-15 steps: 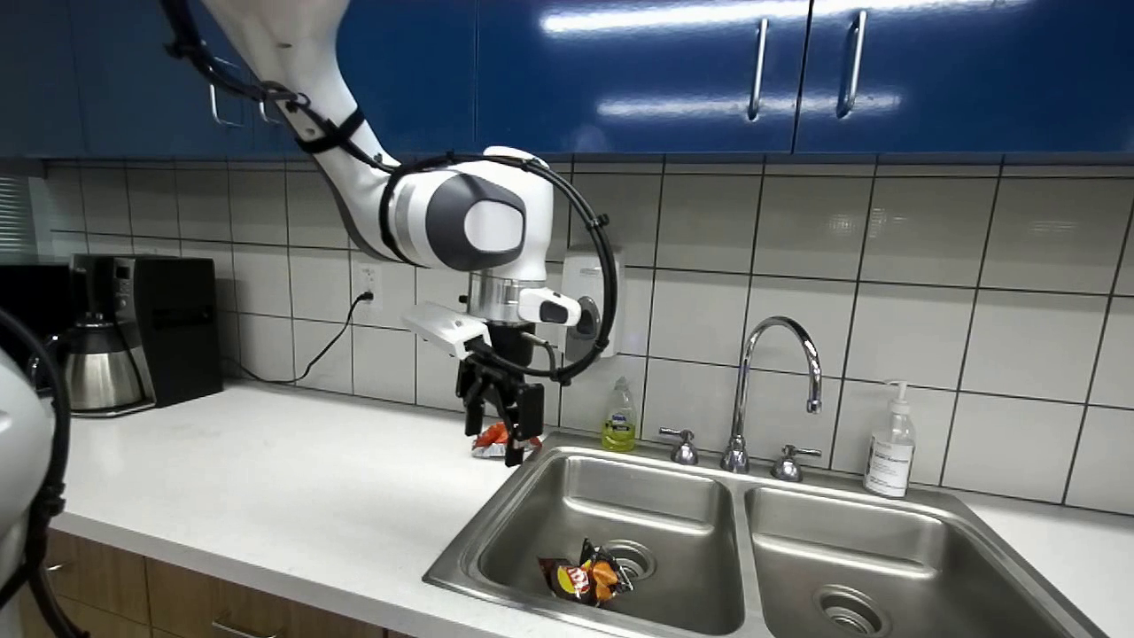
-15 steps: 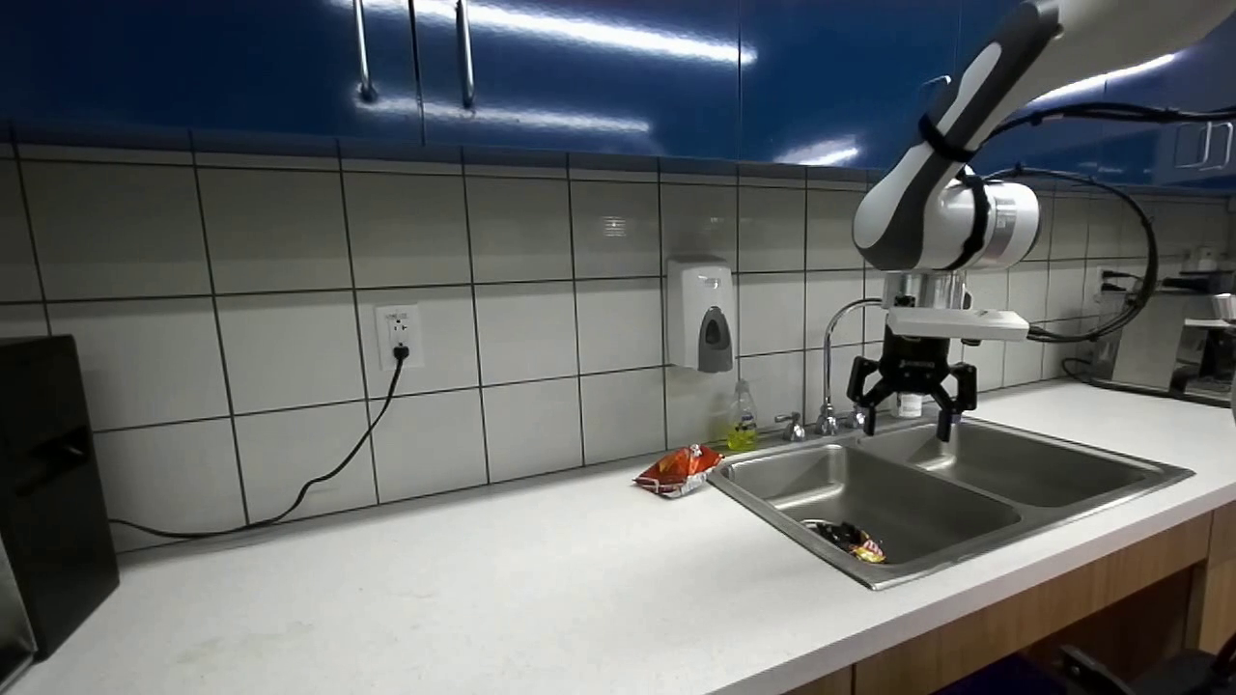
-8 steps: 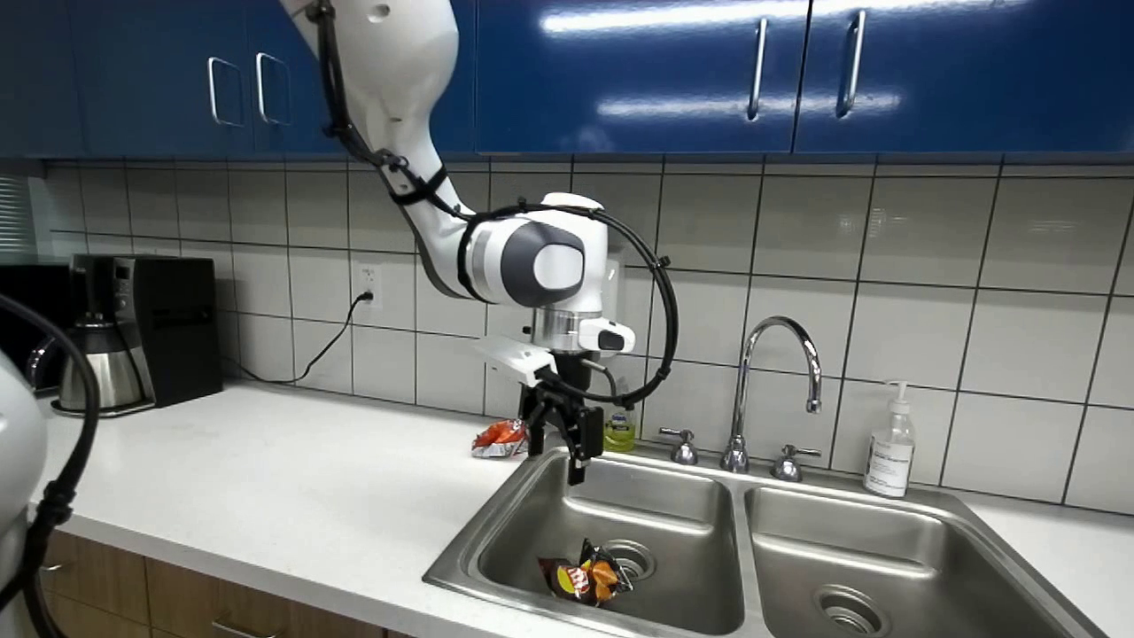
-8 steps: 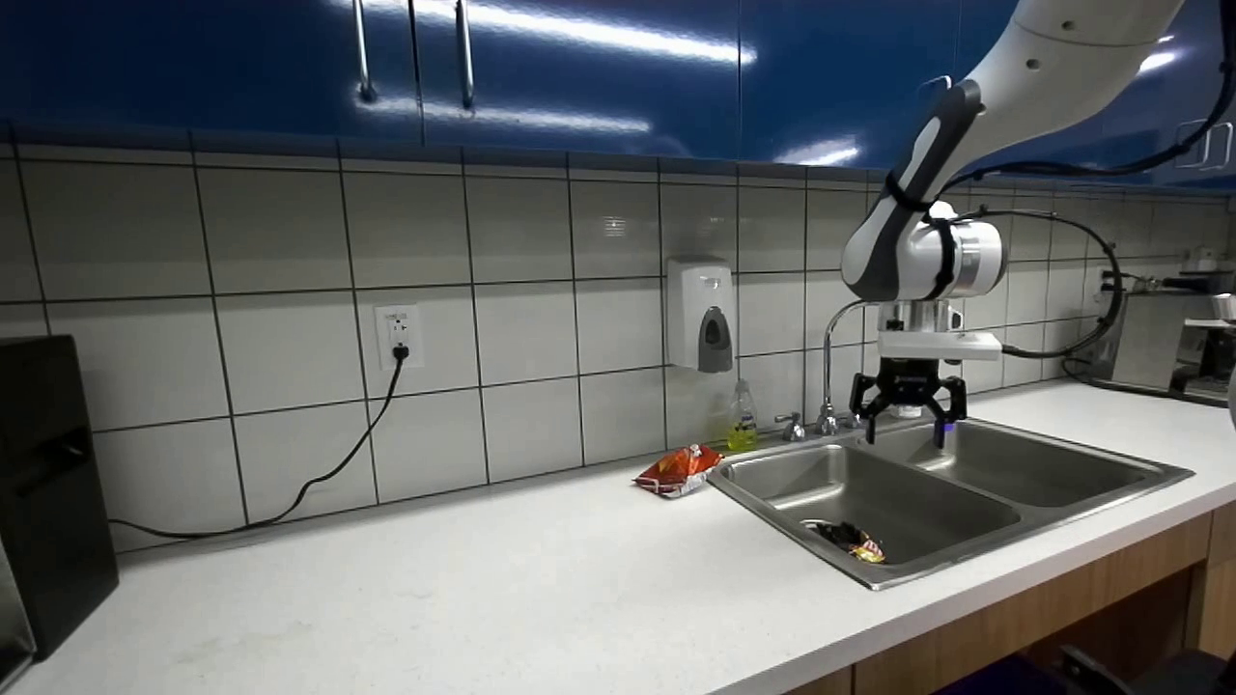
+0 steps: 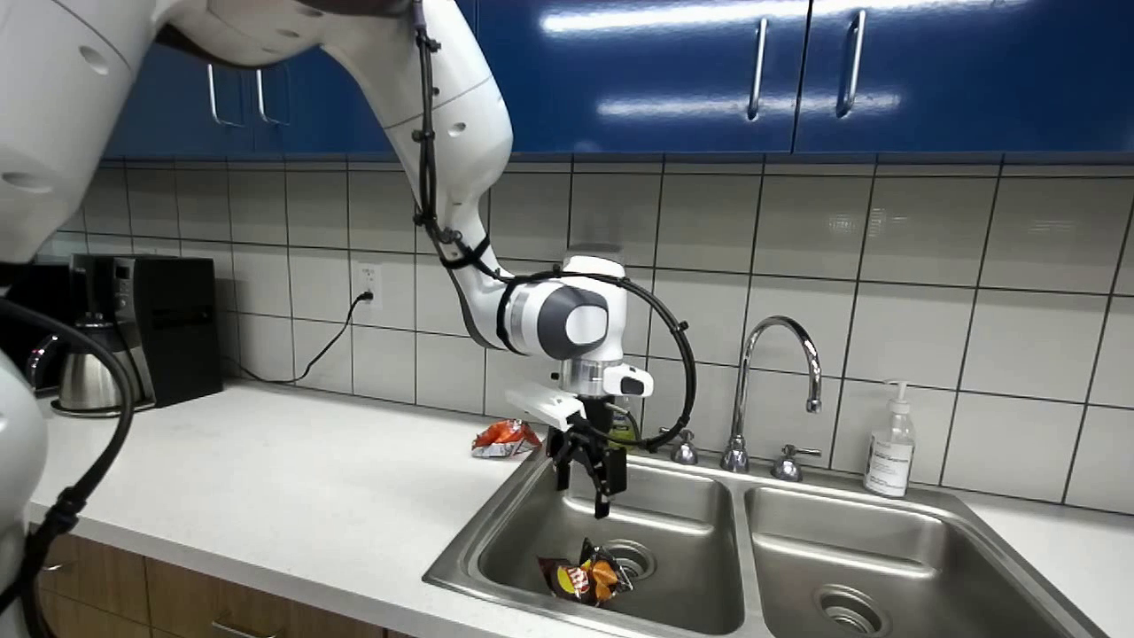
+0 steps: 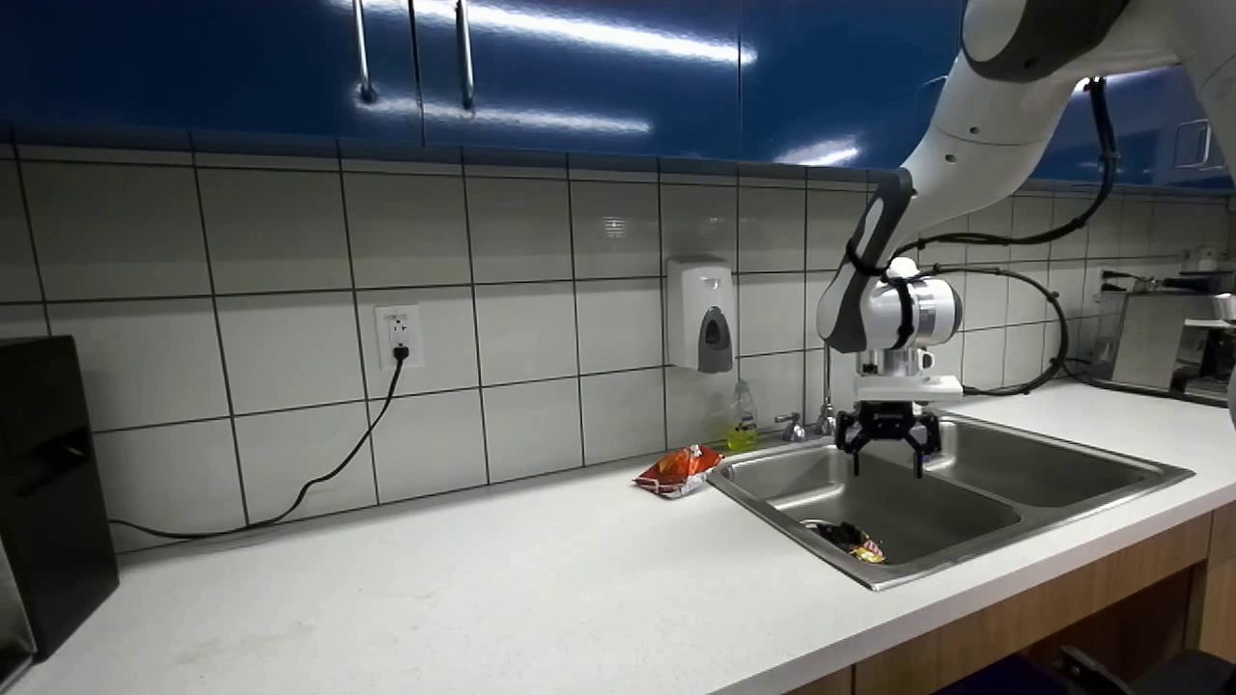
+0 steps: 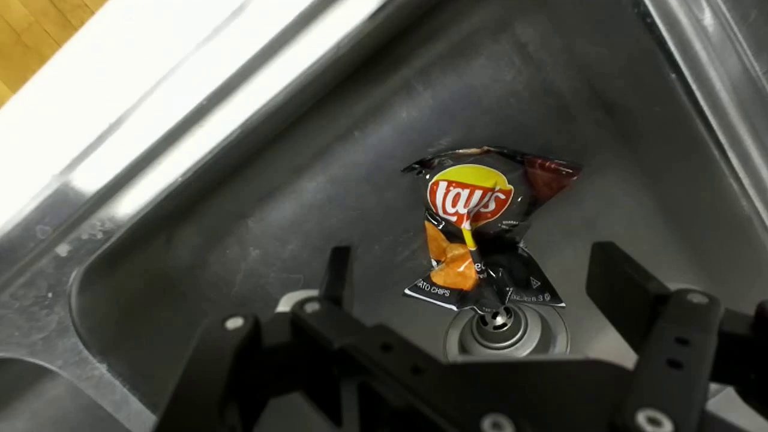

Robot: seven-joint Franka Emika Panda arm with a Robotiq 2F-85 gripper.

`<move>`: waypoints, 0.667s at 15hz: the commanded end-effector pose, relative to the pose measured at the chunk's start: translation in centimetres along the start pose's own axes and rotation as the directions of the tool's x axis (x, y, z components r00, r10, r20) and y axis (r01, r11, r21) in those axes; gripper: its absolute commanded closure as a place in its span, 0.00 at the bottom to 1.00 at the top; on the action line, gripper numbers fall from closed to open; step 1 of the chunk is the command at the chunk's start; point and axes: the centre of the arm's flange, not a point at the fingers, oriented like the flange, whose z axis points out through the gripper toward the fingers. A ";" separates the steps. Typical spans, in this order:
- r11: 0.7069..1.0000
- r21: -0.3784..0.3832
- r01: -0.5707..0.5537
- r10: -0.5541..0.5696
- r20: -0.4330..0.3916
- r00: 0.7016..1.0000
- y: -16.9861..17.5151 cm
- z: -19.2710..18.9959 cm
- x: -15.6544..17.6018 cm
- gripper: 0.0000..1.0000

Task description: Remove the packet from the sink

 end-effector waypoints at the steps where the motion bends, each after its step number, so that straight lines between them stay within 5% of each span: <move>1: 1.000 0.004 -0.011 0.011 0.000 1.000 -1.5 3.4 2.8 0.00; 10: 1.000 -0.018 -0.017 0.017 0.004 1.000 -3.4 9.0 5.0 0.00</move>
